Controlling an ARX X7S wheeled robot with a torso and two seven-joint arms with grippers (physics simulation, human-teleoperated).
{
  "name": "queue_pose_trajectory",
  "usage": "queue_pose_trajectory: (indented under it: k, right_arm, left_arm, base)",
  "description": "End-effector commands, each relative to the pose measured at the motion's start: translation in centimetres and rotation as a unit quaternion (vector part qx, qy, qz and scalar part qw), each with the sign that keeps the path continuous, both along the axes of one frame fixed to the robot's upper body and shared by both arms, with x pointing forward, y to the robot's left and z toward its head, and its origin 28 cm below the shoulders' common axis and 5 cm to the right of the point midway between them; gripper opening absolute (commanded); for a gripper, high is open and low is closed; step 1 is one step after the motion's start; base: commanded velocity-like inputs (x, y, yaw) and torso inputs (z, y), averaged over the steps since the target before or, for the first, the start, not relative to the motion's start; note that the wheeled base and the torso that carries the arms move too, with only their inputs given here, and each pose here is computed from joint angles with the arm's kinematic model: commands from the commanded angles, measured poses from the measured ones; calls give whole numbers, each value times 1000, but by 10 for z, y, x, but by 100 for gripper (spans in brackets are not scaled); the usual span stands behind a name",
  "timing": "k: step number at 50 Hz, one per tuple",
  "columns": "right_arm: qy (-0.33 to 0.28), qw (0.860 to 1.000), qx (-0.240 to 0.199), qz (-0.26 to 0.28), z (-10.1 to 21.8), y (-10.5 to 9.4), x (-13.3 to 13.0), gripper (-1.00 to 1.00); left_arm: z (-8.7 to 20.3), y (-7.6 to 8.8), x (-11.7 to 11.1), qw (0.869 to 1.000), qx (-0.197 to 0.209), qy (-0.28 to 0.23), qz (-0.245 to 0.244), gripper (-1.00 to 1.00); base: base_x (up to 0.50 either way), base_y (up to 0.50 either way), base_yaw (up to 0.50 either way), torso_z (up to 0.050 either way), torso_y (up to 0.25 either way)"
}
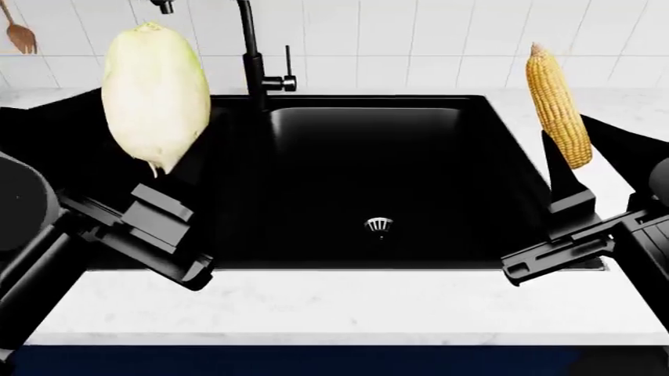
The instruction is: Pick the corn, radish from the counter and place them in the cabinet. Then close the cabinet.
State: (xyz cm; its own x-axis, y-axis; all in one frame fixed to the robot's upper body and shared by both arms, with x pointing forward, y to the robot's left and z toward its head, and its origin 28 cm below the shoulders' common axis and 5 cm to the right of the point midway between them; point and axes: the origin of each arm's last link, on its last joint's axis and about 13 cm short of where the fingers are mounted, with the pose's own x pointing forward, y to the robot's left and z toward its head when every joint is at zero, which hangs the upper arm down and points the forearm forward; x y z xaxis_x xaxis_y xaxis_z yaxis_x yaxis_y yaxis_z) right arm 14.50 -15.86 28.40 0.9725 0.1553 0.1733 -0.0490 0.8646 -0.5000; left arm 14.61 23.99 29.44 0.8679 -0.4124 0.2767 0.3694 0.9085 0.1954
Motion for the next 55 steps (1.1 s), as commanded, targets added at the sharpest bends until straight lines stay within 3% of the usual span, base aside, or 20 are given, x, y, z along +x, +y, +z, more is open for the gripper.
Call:
queue_pose_trajectory:
  k: [1, 17, 30, 33, 43, 55]
  right_arm:
    - [-17, 1000, -19, -11, 7, -1, -2, -100]
    - [-18, 1000, -15, -7, 12, -2, -2, -100]
    - [-1, 1000, 16, -23, 18, -6, 1, -100]
    - [5, 999, 32, -15, 21, -4, 0, -100]
    - [-4, 1000, 23, -6, 32, -2, -2, -100]
    - [-2, 1000, 25, 0, 34, -2, -3, -100]
  left_arm:
    - [13, 3, -4, 999, -11, -26, 14, -100]
    - [24, 2, -4, 999, -17, -33, 27, -100]
    - [32, 1, -1, 999, -12, -36, 30, -100]
    - [35, 2, -2, 999, -13, -39, 34, -100]
    - [52, 9, -13, 997, -19, -59, 43, -100]
    - [60, 3, -19, 997, -13, -72, 32, -100]
  base:
    - [0, 500, 0, 0, 0]
    - [180, 482, 0, 0, 0]
    - [459, -115, 0, 0, 2]
    - [0, 0, 0, 0, 4]
    - [0, 0, 0, 0, 1]
    - [6, -241, 0, 0, 1]
